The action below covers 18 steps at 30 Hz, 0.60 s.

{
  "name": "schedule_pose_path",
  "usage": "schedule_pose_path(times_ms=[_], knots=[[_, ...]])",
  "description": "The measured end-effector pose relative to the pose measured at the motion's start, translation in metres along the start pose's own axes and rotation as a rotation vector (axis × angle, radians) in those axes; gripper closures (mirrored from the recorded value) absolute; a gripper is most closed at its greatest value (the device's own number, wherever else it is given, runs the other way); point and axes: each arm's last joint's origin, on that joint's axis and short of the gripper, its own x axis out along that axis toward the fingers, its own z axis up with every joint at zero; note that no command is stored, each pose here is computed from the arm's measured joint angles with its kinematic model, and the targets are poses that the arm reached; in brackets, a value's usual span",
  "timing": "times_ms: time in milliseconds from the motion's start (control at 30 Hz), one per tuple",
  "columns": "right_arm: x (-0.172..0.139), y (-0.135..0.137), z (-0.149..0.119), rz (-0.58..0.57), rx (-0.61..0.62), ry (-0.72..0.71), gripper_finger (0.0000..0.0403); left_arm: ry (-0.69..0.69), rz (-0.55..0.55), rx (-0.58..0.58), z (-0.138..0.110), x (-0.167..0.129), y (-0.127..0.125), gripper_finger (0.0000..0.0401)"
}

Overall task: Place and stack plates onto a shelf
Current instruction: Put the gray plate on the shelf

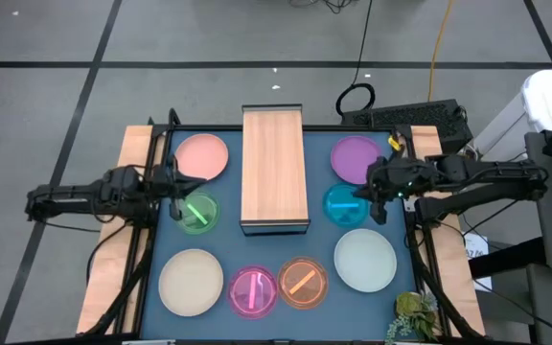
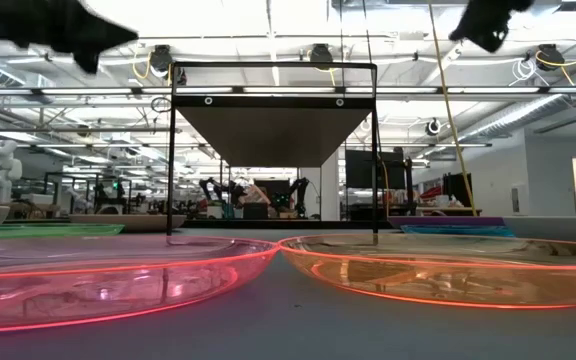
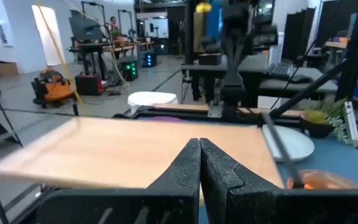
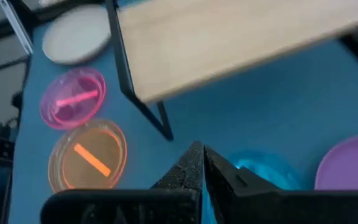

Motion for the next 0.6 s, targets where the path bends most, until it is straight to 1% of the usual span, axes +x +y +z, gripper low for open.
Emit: schedule_pose_path(times_ms=[167, 233, 300, 400, 467, 533, 600], knots=[[0.019, -0.001, -0.019, -0.009, 0.064, 0.068, 0.0403, 0.074, -0.044, 0.030, 0.046, 0.013, -0.002, 0.0398], [0.027, 0.000, -0.026, -0.007, 0.089, 0.082, 0.0403, 0.093, -0.083, 0.033, 0.063, 0.021, -0.005, 0.0397], [0.035, 0.000, -0.033, -0.003, 0.114, 0.089, 0.0403, 0.116, -0.134, 0.034, 0.075, 0.027, -0.008, 0.0397], [0.049, 0.001, -0.046, -0.015, 0.152, 0.073, 0.0403, 0.122, -0.244, 0.027, 0.087, 0.037, -0.015, 0.0397], [0.059, 0.001, -0.056, -0.029, 0.179, 0.052, 0.0403, 0.133, -0.306, 0.024, 0.089, 0.043, -0.019, 0.0397], [0.069, 0.001, -0.065, -0.021, 0.209, 0.035, 0.0403, 0.147, -0.343, 0.021, 0.089, 0.047, -0.023, 0.0397], [0.077, 0.004, -0.074, -0.013, 0.244, 0.032, 0.0403, 0.174, -0.357, 0.014, 0.086, 0.050, -0.025, 0.0397]])
